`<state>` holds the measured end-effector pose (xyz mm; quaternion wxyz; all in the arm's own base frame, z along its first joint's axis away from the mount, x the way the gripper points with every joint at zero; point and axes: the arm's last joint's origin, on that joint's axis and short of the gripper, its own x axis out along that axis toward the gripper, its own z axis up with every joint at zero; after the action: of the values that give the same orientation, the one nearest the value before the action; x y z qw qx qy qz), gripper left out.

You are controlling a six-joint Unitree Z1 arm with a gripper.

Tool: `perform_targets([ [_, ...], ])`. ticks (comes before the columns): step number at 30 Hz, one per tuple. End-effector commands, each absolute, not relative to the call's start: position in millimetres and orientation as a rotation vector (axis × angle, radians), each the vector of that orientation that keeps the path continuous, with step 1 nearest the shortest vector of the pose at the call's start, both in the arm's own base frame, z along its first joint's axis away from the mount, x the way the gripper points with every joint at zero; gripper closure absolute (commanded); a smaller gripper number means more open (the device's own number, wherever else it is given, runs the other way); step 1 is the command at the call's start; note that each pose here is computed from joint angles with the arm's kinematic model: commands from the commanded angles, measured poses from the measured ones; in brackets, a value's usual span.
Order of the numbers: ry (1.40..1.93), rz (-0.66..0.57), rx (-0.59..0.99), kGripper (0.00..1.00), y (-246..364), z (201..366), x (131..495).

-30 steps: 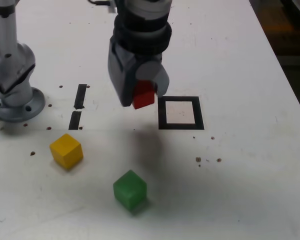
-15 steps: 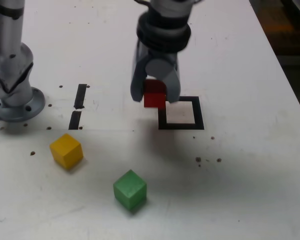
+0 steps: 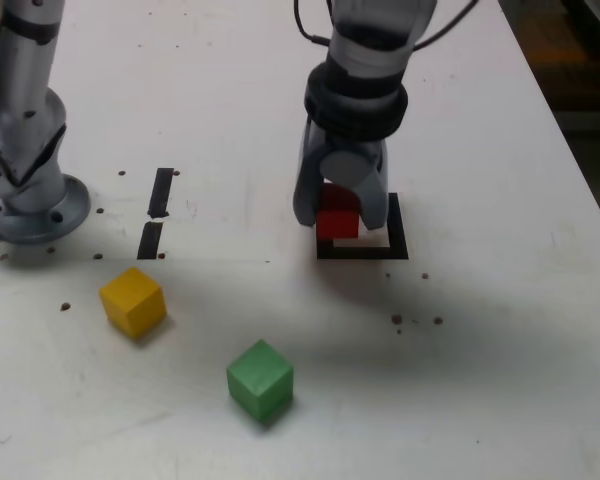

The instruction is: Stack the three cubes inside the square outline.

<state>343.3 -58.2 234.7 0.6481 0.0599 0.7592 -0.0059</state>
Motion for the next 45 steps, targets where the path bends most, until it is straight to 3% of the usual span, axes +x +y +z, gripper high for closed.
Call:
perform_targets([
  [1, 1.727, -0.010, 0.126, 0.70, -56.3, 228.2, 347.4],
  [10, 1.711, 0.031, 0.103, 0.70, -36.2, 224.6, 356.2],
  [33, 1.728, 0.011, 0.096, 0.69, -26.0, 211.8, 366.1],
  [37, 1.726, 0.012, 0.096, 0.57, -25.8, 211.1, 366.2],
  [42, 1.729, 0.016, 0.104, 0.24, -25.4, 209.9, 365.3],
  [45, 1.724, 0.019, 0.109, 0.11, -25.1, 209.4, 365.2],
])
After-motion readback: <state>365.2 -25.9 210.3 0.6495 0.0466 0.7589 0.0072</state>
